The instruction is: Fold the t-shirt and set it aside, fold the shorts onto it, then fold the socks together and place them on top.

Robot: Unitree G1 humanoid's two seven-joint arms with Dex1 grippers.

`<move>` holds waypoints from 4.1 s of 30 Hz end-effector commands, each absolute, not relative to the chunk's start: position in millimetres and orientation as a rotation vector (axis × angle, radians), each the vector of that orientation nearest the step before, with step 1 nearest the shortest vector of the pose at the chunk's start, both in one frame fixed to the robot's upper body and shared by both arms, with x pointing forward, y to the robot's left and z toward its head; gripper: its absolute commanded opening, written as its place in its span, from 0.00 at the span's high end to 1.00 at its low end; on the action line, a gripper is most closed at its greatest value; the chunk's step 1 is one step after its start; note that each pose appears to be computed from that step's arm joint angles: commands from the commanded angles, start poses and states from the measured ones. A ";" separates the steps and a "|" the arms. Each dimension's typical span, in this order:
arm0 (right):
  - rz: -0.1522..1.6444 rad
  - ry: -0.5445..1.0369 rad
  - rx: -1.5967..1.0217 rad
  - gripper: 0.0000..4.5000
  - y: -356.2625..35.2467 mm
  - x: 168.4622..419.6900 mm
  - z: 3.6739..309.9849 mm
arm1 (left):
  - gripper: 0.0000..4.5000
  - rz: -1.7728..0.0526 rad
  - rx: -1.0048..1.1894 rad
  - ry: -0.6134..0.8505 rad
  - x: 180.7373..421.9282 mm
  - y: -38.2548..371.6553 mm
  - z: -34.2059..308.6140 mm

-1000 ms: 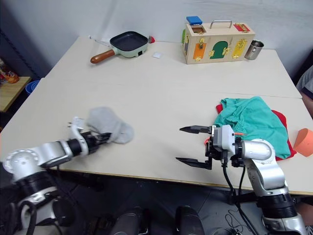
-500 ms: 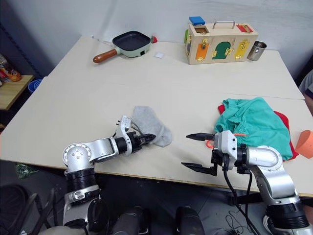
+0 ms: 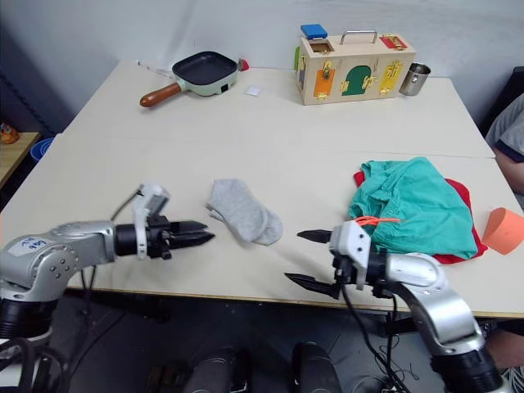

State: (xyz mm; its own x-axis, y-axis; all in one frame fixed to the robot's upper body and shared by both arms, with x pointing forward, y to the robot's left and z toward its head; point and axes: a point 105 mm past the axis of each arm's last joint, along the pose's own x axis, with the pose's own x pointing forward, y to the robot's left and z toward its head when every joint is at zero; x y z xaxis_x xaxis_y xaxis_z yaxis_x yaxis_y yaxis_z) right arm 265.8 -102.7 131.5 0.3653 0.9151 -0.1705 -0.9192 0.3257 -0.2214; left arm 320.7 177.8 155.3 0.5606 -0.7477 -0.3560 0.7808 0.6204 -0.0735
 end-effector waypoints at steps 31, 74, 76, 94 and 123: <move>0.997 0.004 -0.488 1.00 -80.4 325.8 110.0 | 0.99 -1.042 0.427 0.135 386.4 149.8 127.3; 0.892 0.470 0.258 0.01 -85.9 334.7 144.6 | 0.20 -0.752 -0.441 0.511 418.8 159.9 154.3; 0.879 0.458 0.259 0.04 -81.6 337.5 145.8 | 0.20 -0.757 -0.422 0.533 420.4 153.5 147.5; 0.910 0.385 0.245 1.00 -76.1 336.3 161.1 | 0.99 -0.793 -0.391 0.422 422.6 159.7 147.8; 0.894 0.543 0.303 1.00 -99.8 348.3 163.8 | 0.99 -0.852 -0.361 0.396 388.0 153.1 158.5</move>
State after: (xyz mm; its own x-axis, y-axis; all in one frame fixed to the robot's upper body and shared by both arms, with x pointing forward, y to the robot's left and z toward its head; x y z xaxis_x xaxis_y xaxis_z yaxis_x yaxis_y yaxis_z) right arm 348.6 -100.3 154.4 0.5094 0.7892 -0.3431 -0.6317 0.6137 0.4737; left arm 387.9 154.1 150.7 0.5856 -0.7830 -0.2099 0.6297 0.6024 -0.4905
